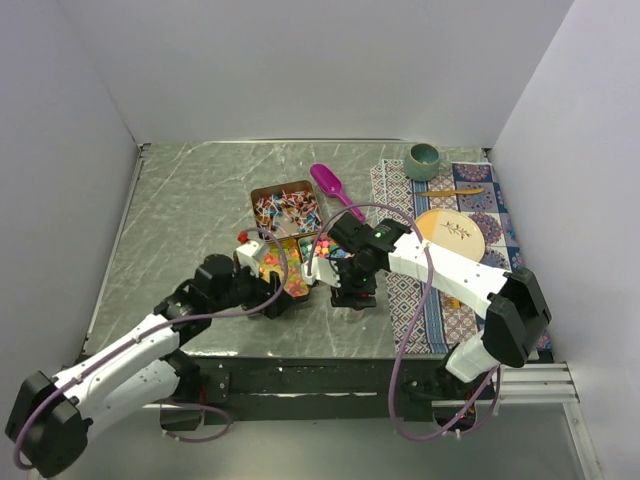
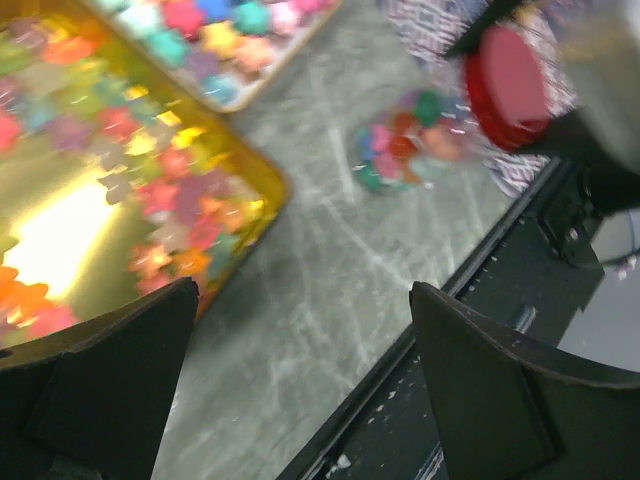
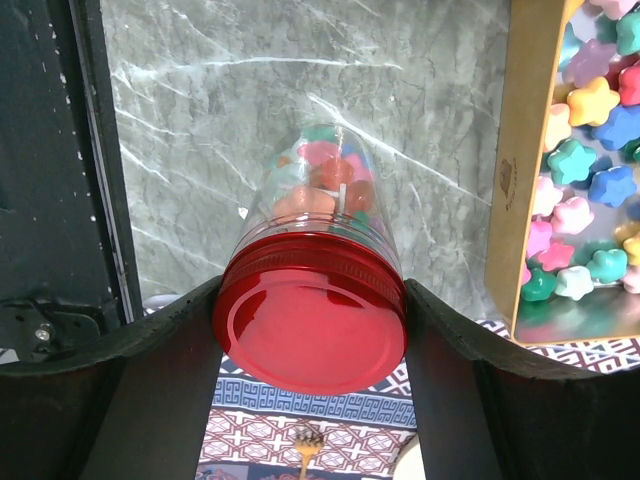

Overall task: Pack the candies
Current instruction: Move the packing bottle to the center of the board, then screw the bottle lid onto the packing bottle.

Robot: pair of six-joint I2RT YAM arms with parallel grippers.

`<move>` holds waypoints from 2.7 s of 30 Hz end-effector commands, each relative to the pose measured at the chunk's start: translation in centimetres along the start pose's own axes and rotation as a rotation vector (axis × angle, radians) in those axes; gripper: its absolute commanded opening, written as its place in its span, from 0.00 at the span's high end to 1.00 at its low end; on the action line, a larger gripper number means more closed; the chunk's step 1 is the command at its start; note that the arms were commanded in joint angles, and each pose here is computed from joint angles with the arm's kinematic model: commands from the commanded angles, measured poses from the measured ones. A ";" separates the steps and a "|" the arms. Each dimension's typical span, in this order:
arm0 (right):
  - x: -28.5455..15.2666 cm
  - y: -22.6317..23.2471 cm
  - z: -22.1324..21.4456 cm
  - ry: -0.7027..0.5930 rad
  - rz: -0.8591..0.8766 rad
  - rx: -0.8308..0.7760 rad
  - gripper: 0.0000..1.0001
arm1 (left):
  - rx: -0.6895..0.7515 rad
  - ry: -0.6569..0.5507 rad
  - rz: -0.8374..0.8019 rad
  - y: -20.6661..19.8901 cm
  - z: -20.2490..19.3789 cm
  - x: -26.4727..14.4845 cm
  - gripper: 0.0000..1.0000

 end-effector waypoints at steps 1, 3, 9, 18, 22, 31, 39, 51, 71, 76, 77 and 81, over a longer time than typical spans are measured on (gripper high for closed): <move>0.1 2.4 -1.5 0.060 0.088 0.085 0.45 | 0.130 -0.105 -0.129 -4.1 0.5 0.2 0.06; -0.1 2.0 -1.1 0.044 0.088 0.094 0.45 | 0.209 -0.115 -0.180 -5.1 -0.5 0.2 0.03; -0.2 1.1 0.4 -0.023 0.105 0.130 0.39 | 0.491 -0.160 -0.402 -8.7 -4.8 -0.1 0.01; -0.7 1.5 0.6 -0.037 0.096 0.130 0.12 | 0.576 -0.206 -0.338 -8.1 -6.1 4.3 0.01; -0.7 1.2 0.7 -0.039 0.089 0.136 0.00 | 0.650 -0.226 -0.294 -6.7 -6.0 6.8 0.01; -1.7 0.6 0.4 -0.031 0.021 0.127 0.00 | 0.685 -0.248 -0.326 -6.7 -7.1 10.4 0.01; -2.4 1.8 -1.2 -0.054 0.034 0.181 0.00 | 0.649 -0.262 -0.357 -7.0 -8.7 13.4 0.03; -7.1 4.3 -5.4 -0.053 -0.096 0.148 0.00 | 0.642 -0.274 -0.336 -5.4 -11.0 17.4 0.01; -3.9 1.2 0.5 -0.395 -0.132 -0.346 0.00 | 0.664 -0.119 -0.356 -4.4 -14.0 17.3 0.83; -2.8 2.4 0.4 -0.382 -0.082 -0.383 0.00 | 0.664 -0.113 -0.353 -4.3 -14.2 17.4 0.82; -2.8 2.5 0.3 -0.375 -0.075 -0.378 0.00 | 0.661 -0.117 -0.352 -4.3 -14.1 17.4 0.82; -2.3 3.9 -1.2 -0.315 -0.011 -0.343 0.01 | 0.653 -0.120 -0.353 -4.3 -14.1 17.2 0.86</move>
Point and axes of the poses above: each gripper's point midway between its finger pads, its own x axis out along the fingers, its own y axis along the line the jaws close on, z = x × y, the point moved 2 cm from there along -x, back along the fingers, and after that the axes turned 14 degrees about -x, right-handed, at the moved point
